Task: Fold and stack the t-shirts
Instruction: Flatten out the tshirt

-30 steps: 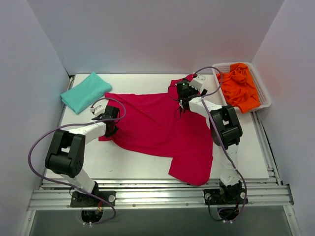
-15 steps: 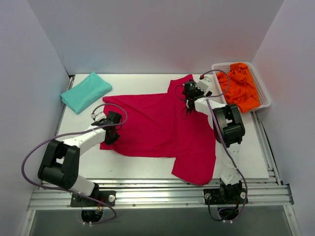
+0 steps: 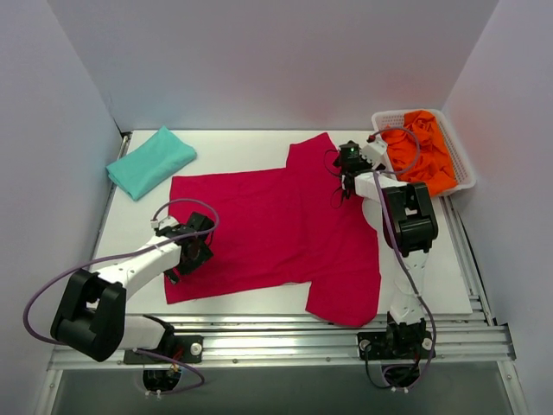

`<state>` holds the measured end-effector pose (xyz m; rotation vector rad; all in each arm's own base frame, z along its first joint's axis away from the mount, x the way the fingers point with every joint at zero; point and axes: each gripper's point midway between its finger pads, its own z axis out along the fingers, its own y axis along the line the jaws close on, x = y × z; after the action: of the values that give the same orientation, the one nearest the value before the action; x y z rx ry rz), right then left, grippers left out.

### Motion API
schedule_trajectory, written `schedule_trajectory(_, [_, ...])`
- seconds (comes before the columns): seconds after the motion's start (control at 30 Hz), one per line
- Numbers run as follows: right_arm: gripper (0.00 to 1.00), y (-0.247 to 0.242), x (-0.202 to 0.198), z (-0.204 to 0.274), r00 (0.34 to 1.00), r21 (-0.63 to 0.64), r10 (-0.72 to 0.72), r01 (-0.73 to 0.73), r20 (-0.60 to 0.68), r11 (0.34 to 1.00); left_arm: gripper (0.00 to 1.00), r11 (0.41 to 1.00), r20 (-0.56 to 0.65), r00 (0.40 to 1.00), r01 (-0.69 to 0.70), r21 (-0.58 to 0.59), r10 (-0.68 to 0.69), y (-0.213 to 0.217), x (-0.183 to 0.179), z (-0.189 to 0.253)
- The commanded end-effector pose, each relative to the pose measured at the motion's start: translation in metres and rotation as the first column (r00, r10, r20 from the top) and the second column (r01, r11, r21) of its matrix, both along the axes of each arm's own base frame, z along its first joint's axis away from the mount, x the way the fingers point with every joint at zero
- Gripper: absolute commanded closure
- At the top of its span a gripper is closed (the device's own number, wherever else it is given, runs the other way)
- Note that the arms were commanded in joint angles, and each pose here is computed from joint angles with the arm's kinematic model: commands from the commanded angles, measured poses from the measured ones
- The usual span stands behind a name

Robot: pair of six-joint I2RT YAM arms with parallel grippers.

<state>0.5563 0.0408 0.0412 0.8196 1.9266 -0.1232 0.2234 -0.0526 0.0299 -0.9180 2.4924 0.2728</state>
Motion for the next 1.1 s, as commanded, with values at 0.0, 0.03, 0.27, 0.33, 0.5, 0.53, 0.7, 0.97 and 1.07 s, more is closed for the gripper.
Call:
schedule_trajectory(0.0, [0.10, 0.009, 0.003, 0.003, 1.000, 0.029, 0.014, -0.015, 0.026, 0.999, 0.04, 0.999, 0.036, 0.999, -0.034, 0.040, 0.033, 0.008, 0.002, 0.017])
schedule_trajectory(0.03, [0.10, 0.011, 0.002, 0.004, 0.999, 0.026, 0.018, -0.018, 0.027, 0.999, 0.03, 0.998, 0.063, 0.997, -0.038, 0.046, 0.035, 0.008, 0.009, 0.027])
schedule_trajectory(0.27, [0.10, 0.026, -0.004, 0.053, 0.995, -0.025, 0.028, -0.026, 0.096, 0.999, 0.06, 0.998, 0.335, 0.942, -0.030, 0.047, 0.013, 0.009, 0.057, 0.119])
schedule_trajectory(0.33, [0.10, 0.034, -0.006, 0.065, 0.993, -0.049, 0.035, -0.030, 0.112, 0.998, 0.06, 0.999, 0.435, 0.900, 0.000, 0.041, -0.018, 0.005, 0.078, 0.142])
schedule_trajectory(0.5, [0.34, 0.060, 0.011, 0.088, 0.979, -0.011, 0.117, -0.117, 0.167, 0.993, 0.06, 0.996, 0.598, 0.799, 0.091, -0.013, -0.065, 0.002, 0.145, 0.166])
schedule_trajectory(0.53, [0.55, 0.070, 0.016, 0.089, 0.973, 0.006, 0.158, -0.162, 0.170, 0.987, 0.02, 0.994, 0.584, 0.810, 0.103, -0.035, -0.063, 0.004, 0.157, 0.154])
schedule_trajectory(0.7, [0.98, 0.087, 0.040, 0.066, 0.968, 0.020, 0.222, -0.226, 0.118, 0.974, 0.57, 0.984, 0.622, 0.781, 0.149, -0.100, -0.055, 0.021, 0.225, 0.136])
schedule_trajectory(0.97, [1.00, 0.090, 0.067, 0.027, 0.967, 0.042, 0.247, -0.250, 0.065, 0.967, 0.98, 0.944, 0.465, 0.881, 0.219, -0.248, -0.082, 0.016, 0.305, 0.031])
schedule_trajectory(1.07, [1.00, 0.082, 0.070, 0.008, 0.970, 0.050, 0.239, -0.241, 0.038, 0.969, 0.98, 0.935, 0.447, 0.892, 0.217, -0.281, -0.072, 0.013, 0.315, 0.015])
